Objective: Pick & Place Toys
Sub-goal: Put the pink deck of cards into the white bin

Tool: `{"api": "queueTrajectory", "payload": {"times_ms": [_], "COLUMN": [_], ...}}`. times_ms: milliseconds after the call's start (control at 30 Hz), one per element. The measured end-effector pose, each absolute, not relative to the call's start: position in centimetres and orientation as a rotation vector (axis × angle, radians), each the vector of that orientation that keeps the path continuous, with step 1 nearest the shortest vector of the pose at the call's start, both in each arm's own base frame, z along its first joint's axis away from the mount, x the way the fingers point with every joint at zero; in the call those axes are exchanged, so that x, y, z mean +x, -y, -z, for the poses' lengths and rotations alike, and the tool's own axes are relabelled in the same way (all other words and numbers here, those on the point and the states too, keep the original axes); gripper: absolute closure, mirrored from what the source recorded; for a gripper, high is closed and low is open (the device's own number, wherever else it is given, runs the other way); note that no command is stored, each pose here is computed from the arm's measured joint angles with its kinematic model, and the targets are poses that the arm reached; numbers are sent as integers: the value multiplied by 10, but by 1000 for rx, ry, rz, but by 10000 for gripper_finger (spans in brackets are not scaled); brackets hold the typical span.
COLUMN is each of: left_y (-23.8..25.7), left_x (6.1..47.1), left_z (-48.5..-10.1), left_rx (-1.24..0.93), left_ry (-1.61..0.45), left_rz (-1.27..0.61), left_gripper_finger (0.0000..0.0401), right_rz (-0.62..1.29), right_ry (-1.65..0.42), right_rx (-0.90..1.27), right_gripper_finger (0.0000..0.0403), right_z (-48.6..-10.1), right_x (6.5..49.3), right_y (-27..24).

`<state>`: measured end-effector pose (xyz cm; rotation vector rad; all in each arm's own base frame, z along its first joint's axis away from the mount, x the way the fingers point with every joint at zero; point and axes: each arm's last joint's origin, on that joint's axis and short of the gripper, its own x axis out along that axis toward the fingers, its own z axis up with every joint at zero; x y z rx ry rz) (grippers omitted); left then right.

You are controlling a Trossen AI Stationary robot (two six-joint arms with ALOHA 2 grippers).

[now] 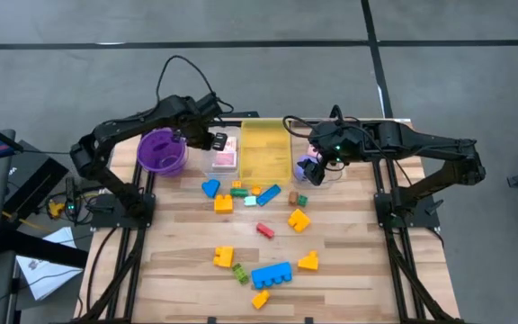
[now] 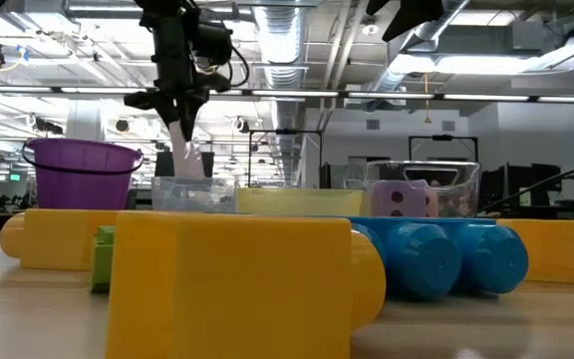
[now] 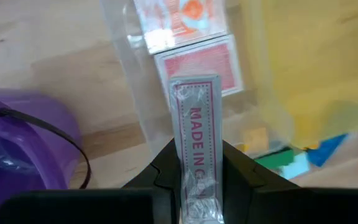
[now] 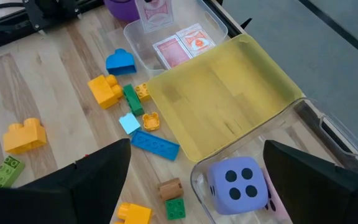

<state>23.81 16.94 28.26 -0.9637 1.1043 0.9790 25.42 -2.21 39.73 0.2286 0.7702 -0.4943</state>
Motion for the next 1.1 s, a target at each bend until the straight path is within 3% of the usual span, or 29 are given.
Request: {"api": "queueTrajectory", "payload": {"times_ms": [567, 1100], "left_y": [-178, -178], "left_x": [249, 251], "left_z": [-254, -254], "left_rx": [-865, -920], "left_ry": [-1208, -1149], "left_rz": [-1118, -1195], "left_gripper_finger": [342, 342], "right_rz": [494, 491], "right_ry": [-765, -755], "right_rx": [230, 224], "right_gripper_finger": [44, 44], "right_z": [-398, -398], "right_x": [255, 256], "right_y": [22, 23]}}
